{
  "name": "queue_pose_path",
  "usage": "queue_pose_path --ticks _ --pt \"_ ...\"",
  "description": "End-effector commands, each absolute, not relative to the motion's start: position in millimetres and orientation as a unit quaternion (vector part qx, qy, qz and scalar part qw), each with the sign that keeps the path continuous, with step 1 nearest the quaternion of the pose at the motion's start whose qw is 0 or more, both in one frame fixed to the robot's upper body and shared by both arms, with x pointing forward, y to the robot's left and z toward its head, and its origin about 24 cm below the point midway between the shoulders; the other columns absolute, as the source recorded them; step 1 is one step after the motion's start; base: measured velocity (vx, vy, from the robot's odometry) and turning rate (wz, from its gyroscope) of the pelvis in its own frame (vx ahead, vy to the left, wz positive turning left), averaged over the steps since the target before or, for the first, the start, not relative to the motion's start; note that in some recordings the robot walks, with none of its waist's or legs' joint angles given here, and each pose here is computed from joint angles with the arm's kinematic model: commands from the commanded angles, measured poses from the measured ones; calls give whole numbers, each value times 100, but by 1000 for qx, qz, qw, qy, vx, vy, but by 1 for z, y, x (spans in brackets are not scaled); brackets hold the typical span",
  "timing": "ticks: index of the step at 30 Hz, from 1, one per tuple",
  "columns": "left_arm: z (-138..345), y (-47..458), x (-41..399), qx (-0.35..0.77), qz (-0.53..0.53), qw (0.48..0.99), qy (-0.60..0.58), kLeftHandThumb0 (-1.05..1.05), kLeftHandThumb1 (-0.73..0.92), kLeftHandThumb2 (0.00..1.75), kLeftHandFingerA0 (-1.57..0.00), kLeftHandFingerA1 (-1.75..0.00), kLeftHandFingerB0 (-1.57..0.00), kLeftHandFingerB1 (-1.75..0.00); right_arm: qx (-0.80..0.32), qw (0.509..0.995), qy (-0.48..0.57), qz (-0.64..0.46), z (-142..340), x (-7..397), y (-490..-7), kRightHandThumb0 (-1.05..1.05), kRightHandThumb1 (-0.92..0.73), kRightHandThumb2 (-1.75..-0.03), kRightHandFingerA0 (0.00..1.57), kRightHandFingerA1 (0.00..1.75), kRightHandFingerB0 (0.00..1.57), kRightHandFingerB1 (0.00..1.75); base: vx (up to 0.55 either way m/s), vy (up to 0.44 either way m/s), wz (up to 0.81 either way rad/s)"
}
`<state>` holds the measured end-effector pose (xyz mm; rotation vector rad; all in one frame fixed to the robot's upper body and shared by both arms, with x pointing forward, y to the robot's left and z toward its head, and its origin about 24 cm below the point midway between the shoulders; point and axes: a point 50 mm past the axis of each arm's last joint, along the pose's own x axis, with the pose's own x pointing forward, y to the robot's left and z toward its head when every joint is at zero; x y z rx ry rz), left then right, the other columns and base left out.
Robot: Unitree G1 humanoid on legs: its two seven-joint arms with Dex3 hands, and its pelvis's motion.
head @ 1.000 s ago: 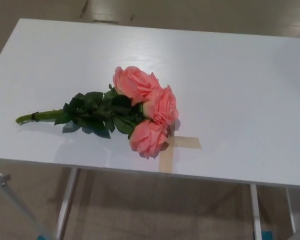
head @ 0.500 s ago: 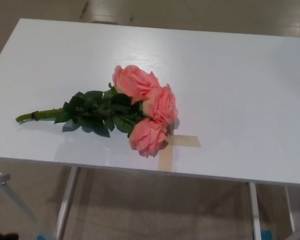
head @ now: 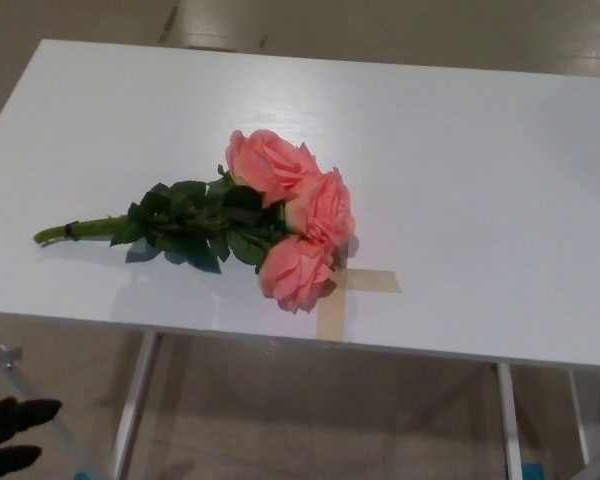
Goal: Use the left hand to pick up the rose and passes it to a human.
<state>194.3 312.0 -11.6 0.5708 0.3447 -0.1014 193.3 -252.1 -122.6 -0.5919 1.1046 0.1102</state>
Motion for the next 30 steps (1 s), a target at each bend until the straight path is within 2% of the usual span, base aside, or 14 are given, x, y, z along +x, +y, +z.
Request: queue_pose_path --ticks 1,3,4,10,14,15,16,22,23,26,27,28,29,30 --pt "99 273 161 261 -292 920 -2 -52 38 68 -62 -53 -42 -44 -273 805 525 49 -125 188 -253 -33 -65 -59 55 39 46 36 0 0 0" --pt "100 272 160 260 -292 920 0 -52 38 68 -62 -53 -42 -44 -273 805 525 49 -125 188 -253 -33 -65 -59 55 39 46 36 0 0 0" --pt "117 268 158 254 -299 919 -38 -45 44 54 -77 -49 -50 -37 -271 805 525 48 -124 189 -254 -34 -66 -59 55 39 46 36 0 0 0" --pt "174 253 150 199 -301 915 -184 -42 43 53 -83 -52 -52 -38 -271 807 522 48 -122 194 -254 -34 -66 -59 54 39 47 36 0 0 0" --pt "194 247 161 203 -229 914 -268 -52 37 67 -50 -48 -33 -40 -273 806 523 46 -121 196 -255 -34 -66 -59 54 39 48 36 0 0 0" --pt "200 245 165 220 -198 910 -292 -46 43 54 -51 -39 -36 -32 -272 805 526 45 -121 194 -256 -34 -66 -59 54 39 50 37 0 0 0" --pt "203 244 169 229 -186 906 -303 -54 38 67 -44 -46 -30 -39 -272 805 526 45 -121 193 -257 -34 -66 -59 54 39 50 37 0 0 0" --pt "221 237 207 283 -130 891 -330 -58 39 68 -30 -41 -25 -38 -274 804 526 50 -122 191 -258 -34 -66 -59 54 39 49 36 0 0 0" --pt "224 235 222 303 -118 891 -317 -55 45 54 -30 -32 -27 -30 -274 803 526 51 -122 192 -258 -34 -66 -59 54 39 46 36 0 0 0" --pt "224 233 249 334 -102 890 -292 -59 46 55 -28 -31 -25 -29 -273 800 531 50 -122 189 -259 -34 -66 -59 54 39 47 36 0 0 0" --pt "224 231 258 341 -100 891 -283 -28 22 84 -10 -51 -9 -50 -274 800 532 48 -122 189 -261 -34 -66 -60 53 39 50 37 0 0 0" --pt "223 229 266 346 -99 892 -273 -28 22 84 -10 -51 -9 -50 -274 800 532 46 -122 188 -263 -34 -66 -60 53 39 50 37 0 0 0" --pt "219 228 287 364 -97 893 -247 -62 48 56 -26 -30 -23 -29 -278 797 534 48 -122 188 -262 -35 -66 -60 52 39 50 37 0 0 0" --pt "217 227 296 372 -96 892 -240 -62 49 56 -27 -30 -22 -29 -277 797 535 47 -123 187 -263 -35 -67 -60 52 39 49 37 0 0 0"
